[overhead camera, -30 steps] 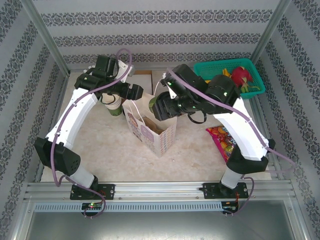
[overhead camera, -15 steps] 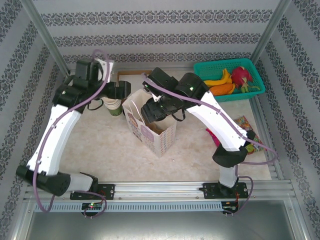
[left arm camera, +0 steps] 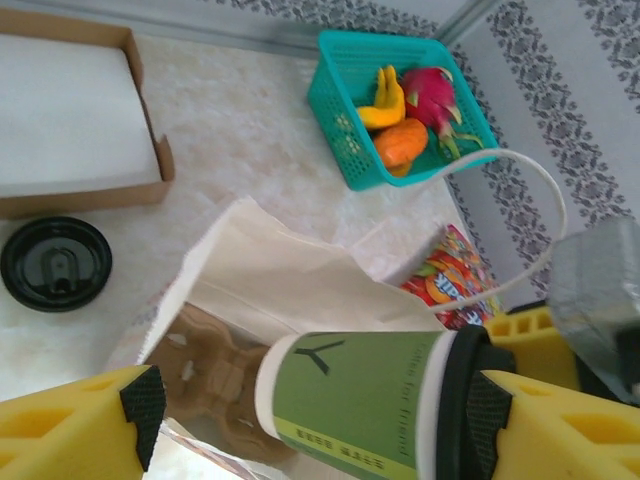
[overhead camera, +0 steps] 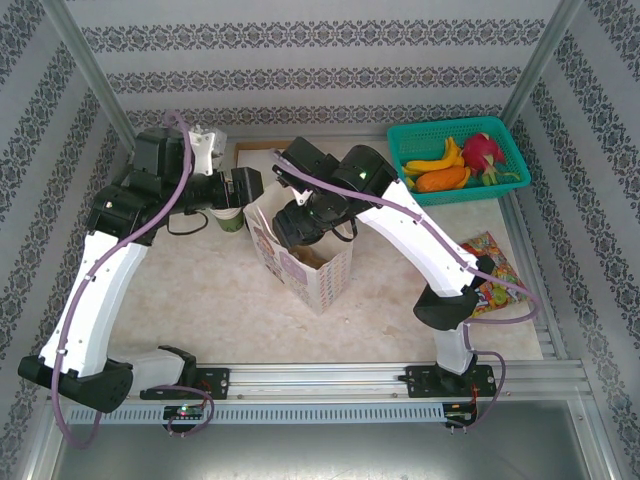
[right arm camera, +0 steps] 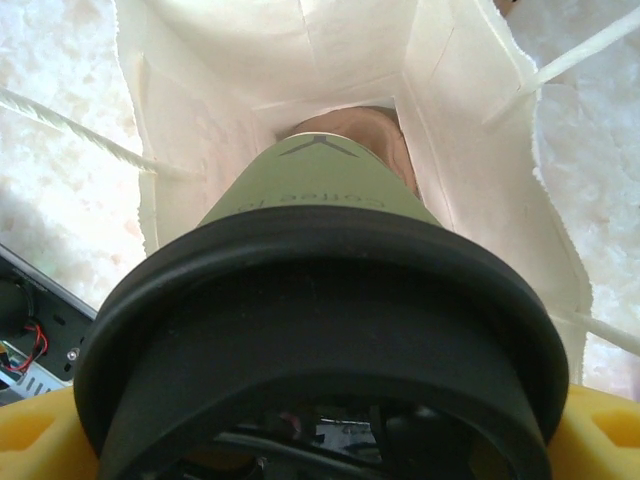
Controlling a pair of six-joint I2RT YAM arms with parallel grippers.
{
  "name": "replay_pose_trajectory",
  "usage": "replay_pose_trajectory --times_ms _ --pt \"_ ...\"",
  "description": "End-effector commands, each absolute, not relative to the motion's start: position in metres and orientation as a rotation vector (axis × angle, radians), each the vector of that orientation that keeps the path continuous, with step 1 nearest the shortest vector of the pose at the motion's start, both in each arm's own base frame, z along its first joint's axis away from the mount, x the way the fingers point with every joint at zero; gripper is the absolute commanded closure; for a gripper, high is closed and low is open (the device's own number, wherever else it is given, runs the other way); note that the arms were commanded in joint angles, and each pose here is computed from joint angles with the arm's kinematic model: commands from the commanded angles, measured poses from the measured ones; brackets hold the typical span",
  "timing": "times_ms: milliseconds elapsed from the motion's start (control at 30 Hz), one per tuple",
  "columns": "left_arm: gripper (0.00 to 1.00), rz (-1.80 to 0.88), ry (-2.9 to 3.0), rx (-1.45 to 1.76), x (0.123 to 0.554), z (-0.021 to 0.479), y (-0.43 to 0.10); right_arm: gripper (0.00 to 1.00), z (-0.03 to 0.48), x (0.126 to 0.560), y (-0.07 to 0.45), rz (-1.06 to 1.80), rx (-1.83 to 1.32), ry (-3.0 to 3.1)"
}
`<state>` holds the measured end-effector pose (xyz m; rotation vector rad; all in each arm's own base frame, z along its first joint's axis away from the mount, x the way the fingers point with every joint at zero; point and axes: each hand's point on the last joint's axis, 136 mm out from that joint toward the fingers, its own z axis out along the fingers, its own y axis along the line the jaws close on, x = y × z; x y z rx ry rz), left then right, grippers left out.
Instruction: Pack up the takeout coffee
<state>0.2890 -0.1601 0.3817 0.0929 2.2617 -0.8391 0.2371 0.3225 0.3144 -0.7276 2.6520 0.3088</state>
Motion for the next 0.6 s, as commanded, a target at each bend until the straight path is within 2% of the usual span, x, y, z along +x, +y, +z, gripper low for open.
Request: replay_pose_trajectory --times_ms 0,267,567 --pt "0.21 -0.924 2.324 0.130 0.270 0.376 -0.170 0.33 0.296 0.206 0.285 0.130 -0.787 2.822" --pt "0.31 -0.931 2.377 0.166 0.257 0.361 -0.170 0.33 0.294 0.207 0.286 0.124 -0.794 2.825" --pt "0.54 -0.941 2.387 0.207 0.248 0.357 -0.171 0.33 0.282 0.210 0.286 0.060 -0.791 2.848"
